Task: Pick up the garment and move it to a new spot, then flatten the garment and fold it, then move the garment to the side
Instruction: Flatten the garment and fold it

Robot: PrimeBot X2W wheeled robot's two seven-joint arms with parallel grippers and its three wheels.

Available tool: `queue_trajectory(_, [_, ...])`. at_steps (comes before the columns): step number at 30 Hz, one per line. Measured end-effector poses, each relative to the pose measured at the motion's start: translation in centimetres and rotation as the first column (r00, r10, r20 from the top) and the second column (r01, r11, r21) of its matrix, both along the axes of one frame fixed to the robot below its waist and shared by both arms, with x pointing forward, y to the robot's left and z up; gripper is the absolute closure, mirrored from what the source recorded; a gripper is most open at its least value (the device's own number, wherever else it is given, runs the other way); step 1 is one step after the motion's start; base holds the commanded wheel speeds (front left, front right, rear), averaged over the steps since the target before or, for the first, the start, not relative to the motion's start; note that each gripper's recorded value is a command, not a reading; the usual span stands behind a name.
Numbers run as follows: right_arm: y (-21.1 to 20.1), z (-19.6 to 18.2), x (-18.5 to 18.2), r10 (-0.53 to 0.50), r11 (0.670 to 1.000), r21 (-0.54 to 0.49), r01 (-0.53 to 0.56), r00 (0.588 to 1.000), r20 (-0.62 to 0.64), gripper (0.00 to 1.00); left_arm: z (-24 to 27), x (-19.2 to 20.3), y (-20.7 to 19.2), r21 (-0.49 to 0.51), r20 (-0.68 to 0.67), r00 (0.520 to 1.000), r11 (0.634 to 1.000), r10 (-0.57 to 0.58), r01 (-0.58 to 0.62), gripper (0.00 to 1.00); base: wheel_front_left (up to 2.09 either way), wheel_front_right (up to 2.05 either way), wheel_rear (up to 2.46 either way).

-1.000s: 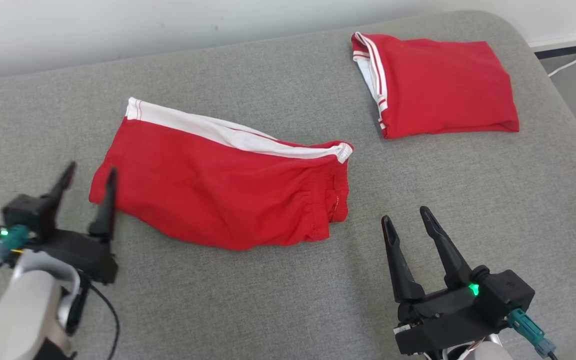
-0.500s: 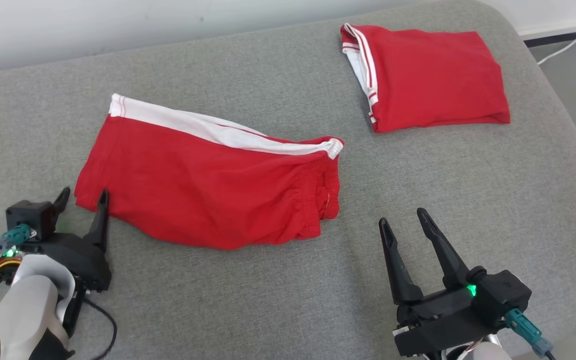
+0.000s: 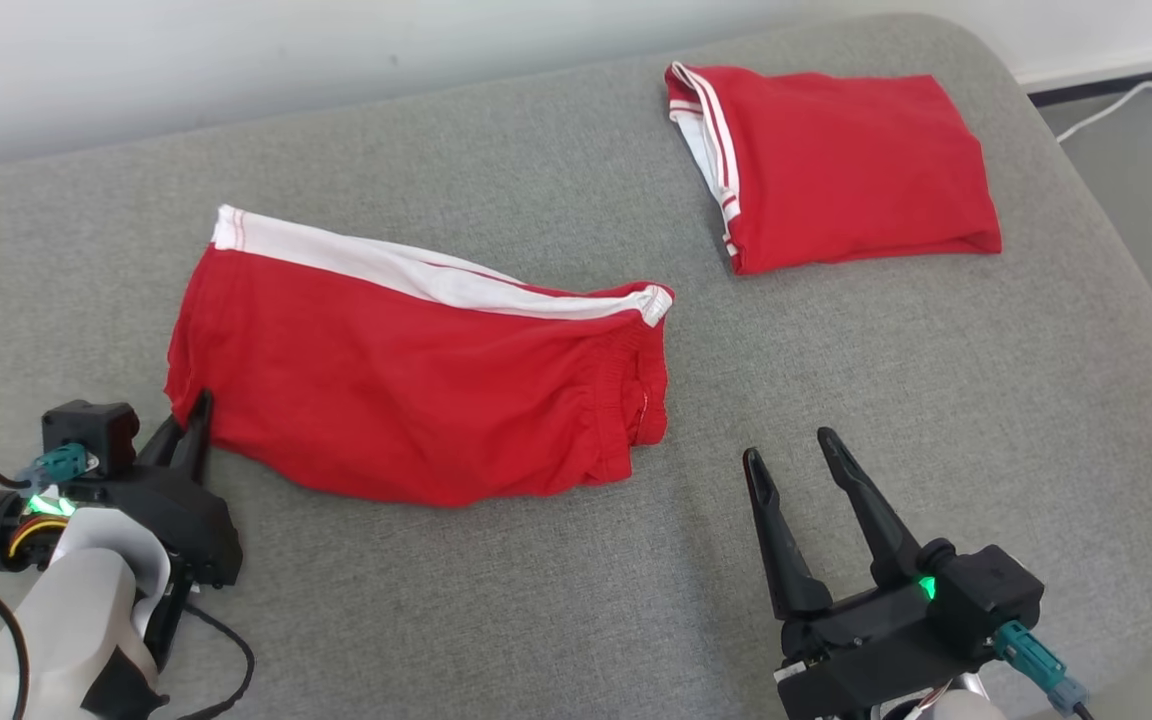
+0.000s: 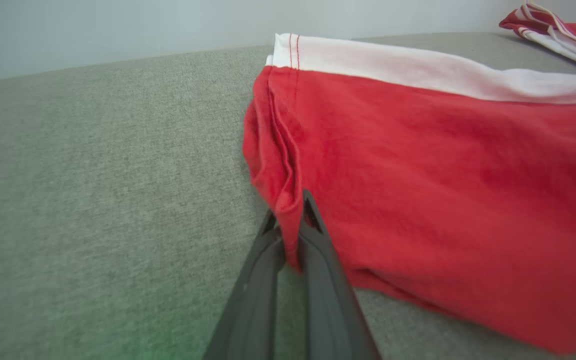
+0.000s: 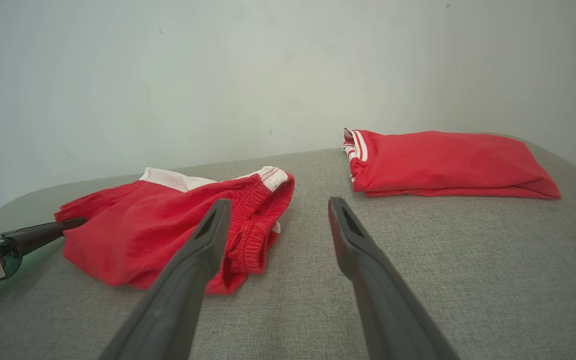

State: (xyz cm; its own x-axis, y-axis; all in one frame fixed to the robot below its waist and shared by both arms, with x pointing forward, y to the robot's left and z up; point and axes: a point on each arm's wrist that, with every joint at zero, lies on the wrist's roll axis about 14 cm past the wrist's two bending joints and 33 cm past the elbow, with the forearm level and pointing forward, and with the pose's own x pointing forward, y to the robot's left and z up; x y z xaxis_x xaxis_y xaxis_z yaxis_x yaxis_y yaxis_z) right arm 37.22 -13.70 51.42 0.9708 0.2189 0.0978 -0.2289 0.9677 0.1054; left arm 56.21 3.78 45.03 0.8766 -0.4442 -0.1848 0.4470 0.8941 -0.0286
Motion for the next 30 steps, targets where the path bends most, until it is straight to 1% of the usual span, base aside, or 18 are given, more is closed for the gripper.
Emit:
queue_trajectory(6, [1.0, 0.3, -0.7, 0.025, 1.0, 0.017, -0.026, 1.0, 0.009, 0.0, 2.2, -0.9, 0.9, -0.028, 0.052, 0.998, 0.999, 0.03, -0.029, 1.0, 0.0, 0.0, 0.0])
queue_trajectory(13, [1.9, 0.6, -2.0, 0.047, 0.998, 0.034, -0.048, 0.999, 0.017, 0.0, 2.6, -4.9, 1.7, -0.076, 0.054, 0.995, 0.994, 0.078, -0.074, 1.0, 0.0, 0.0, 0.0])
queue_trajectory(21, [3.6, 1.4, -2.4, 0.104, 0.994, 0.04, -0.106, 0.994, 0.046, 0.0, 2.6, -8.8, 3.8, -0.097, 0.059, 0.987, 0.985, 0.147, -0.141, 1.0, 0.0, 0.0, 0.0])
queue_trajectory(25, [4.3, 1.3, -2.6, 0.123, 0.991, 0.042, -0.125, 0.991, 0.046, 0.0, 2.7, -9.7, 4.7, -0.102, 0.063, 0.983, 0.981, 0.174, -0.167, 1.0, 0.0, 0.0, 0.0])
queue_trajectory(30, [4.7, 1.7, -2.7, 0.14, 0.989, 0.039, -0.142, 0.989, 0.057, 0.0, 2.5, -10.9, 4.9, -0.11, 0.057, 0.981, 0.978, 0.186, -0.179, 1.0, 0.0, 0.0, 0.0])
